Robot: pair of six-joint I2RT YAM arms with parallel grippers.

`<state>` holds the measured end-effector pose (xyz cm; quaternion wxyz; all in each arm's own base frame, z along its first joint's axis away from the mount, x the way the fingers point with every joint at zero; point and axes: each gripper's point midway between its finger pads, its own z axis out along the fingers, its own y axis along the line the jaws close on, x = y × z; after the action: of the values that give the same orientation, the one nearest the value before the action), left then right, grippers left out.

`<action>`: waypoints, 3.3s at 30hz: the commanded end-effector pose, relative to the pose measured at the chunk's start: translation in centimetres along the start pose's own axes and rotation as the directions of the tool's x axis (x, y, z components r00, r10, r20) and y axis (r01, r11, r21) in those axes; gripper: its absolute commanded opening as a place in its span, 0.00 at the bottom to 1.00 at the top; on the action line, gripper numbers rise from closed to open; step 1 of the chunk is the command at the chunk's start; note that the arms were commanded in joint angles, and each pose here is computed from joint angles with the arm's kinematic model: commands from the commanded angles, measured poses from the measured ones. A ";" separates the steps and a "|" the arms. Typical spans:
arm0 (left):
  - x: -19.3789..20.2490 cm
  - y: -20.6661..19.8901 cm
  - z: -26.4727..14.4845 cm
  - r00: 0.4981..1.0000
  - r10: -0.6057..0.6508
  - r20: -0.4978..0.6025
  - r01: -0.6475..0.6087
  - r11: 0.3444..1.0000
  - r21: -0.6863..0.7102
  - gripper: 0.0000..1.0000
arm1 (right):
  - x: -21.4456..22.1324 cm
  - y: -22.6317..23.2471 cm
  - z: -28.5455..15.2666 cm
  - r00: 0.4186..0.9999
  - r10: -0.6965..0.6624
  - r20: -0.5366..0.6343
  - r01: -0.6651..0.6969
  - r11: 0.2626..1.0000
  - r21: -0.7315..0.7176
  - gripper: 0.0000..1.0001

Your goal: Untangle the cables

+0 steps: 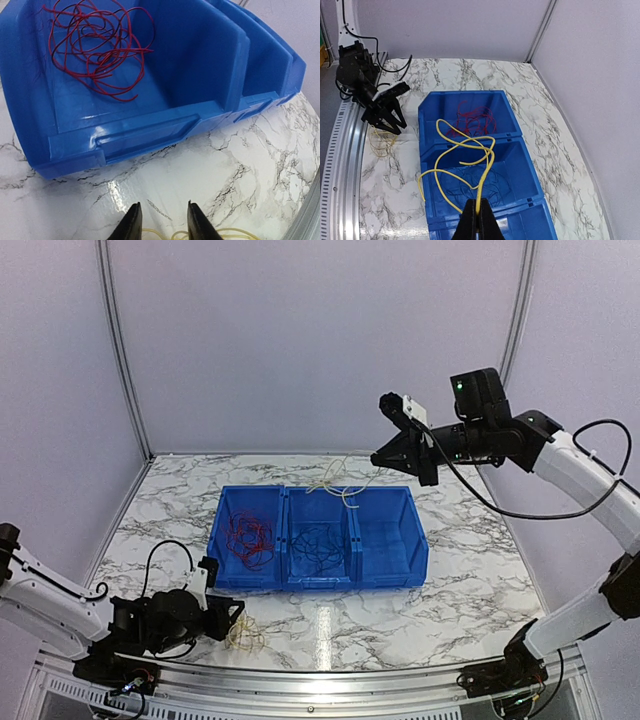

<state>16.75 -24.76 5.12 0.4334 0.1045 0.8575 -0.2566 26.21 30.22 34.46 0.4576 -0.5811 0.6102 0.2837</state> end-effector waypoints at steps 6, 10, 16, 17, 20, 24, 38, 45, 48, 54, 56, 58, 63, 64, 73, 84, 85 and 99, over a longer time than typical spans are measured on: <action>-5.0 -5.8 -2.6 0.989 0.101 0.109 -0.121 0.974 0.192 0.56 | 3.3 -0.2 0.9 0.999 -0.013 -0.034 0.014 0.999 0.029 0.00; -8.4 -7.3 -4.1 0.973 0.128 0.190 -0.166 0.966 0.198 0.57 | 3.7 1.5 1.8 0.999 -0.018 -0.042 0.017 0.999 -0.028 0.00; -12.6 -10.6 -4.4 0.925 0.249 0.286 -0.304 0.938 0.167 0.59 | 3.2 4.4 3.1 0.998 -0.041 -0.042 0.036 0.993 -0.116 0.00; -13.1 -11.7 -4.1 0.911 0.289 0.294 -0.347 0.923 0.169 0.59 | 3.1 4.8 3.3 0.998 -0.042 -0.041 0.036 0.991 -0.129 0.00; -14.2 -13.7 -2.6 0.880 0.372 0.297 -0.422 0.897 0.127 0.60 | 2.6 5.5 3.5 0.999 -0.035 -0.030 0.029 0.986 -0.165 0.00; -14.3 -14.4 -0.6 0.845 0.468 0.258 -0.496 0.866 0.056 0.60 | 1.8 6.1 3.5 1.000 -0.024 -0.014 0.021 0.980 -0.200 0.00; -17.7 -13.4 2.6 0.837 0.476 0.269 -0.489 0.872 -0.022 0.27 | 1.0 7.1 3.3 1.000 -0.011 0.004 0.011 0.970 -0.243 0.00; -17.9 -9.7 3.9 0.850 0.471 0.237 -0.460 0.882 -0.105 0.09 | -0.9 7.3 1.3 0.999 -0.035 0.031 0.041 0.972 -0.232 0.00; -18.7 -7.0 3.3 0.861 0.446 0.244 -0.403 0.891 -0.207 0.00 | -0.7 6.9 0.7 0.999 -0.051 0.015 0.053 0.980 -0.194 0.00; -20.7 -2.1 -0.5 0.870 0.375 0.320 -0.254 0.898 -0.360 0.00 | 2.0 3.5 0.2 0.995 -0.041 -0.096 0.037 0.998 -0.042 0.00; -21.5 -1.1 -2.1 0.867 0.340 0.365 -0.202 0.908 -0.366 0.00 | 3.5 2.1 0.2 0.988 -0.018 -0.156 0.019 1.000 0.006 0.00; -22.1 -0.9 -3.3 0.861 0.311 0.402 -0.170 0.921 -0.350 0.00 | 5.2 0.9 0.5 0.973 -0.008 -0.232 0.023 0.998 0.064 0.00; -23.3 -3.1 -4.4 0.852 0.270 0.449 -0.183 0.957 -0.227 0.00 | 9.9 -2.7 1.2 0.903 0.040 -0.428 0.071 0.968 0.240 0.00; -23.5 -3.7 -4.4 0.852 0.261 0.454 -0.189 0.962 -0.198 0.00 | 10.5 -3.3 1.2 0.889 0.045 -0.456 0.093 0.957 0.274 0.00; -23.0 -10.8 -0.4 0.893 0.234 0.384 -0.281 0.957 0.070 0.00 | 13.5 -9.2 -1.9 0.794 0.125 -0.595 0.311 0.757 0.574 0.06; -22.9 -19.6 7.9 0.939 0.178 0.294 -0.258 0.930 0.261 0.00 | 19.1 -11.6 -5.8 0.788 0.256 -0.560 0.270 0.674 0.688 0.16; -23.1 -19.8 8.4 0.941 0.168 0.293 -0.247 0.934 0.257 0.00 | 19.9 -11.5 -5.8 0.783 0.263 -0.564 0.266 0.678 0.685 0.16; -23.9 -20.0 12.2 0.956 0.050 0.288 -0.112 0.973 0.201 0.00 | 22.1 -7.1 0.4 0.869 0.289 -0.401 -0.079 0.882 0.465 0.09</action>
<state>30.80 -46.54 25.44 0.5505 0.1753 0.7438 -0.3361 35.43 16.25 15.42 0.3784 -0.4445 0.8102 -0.0533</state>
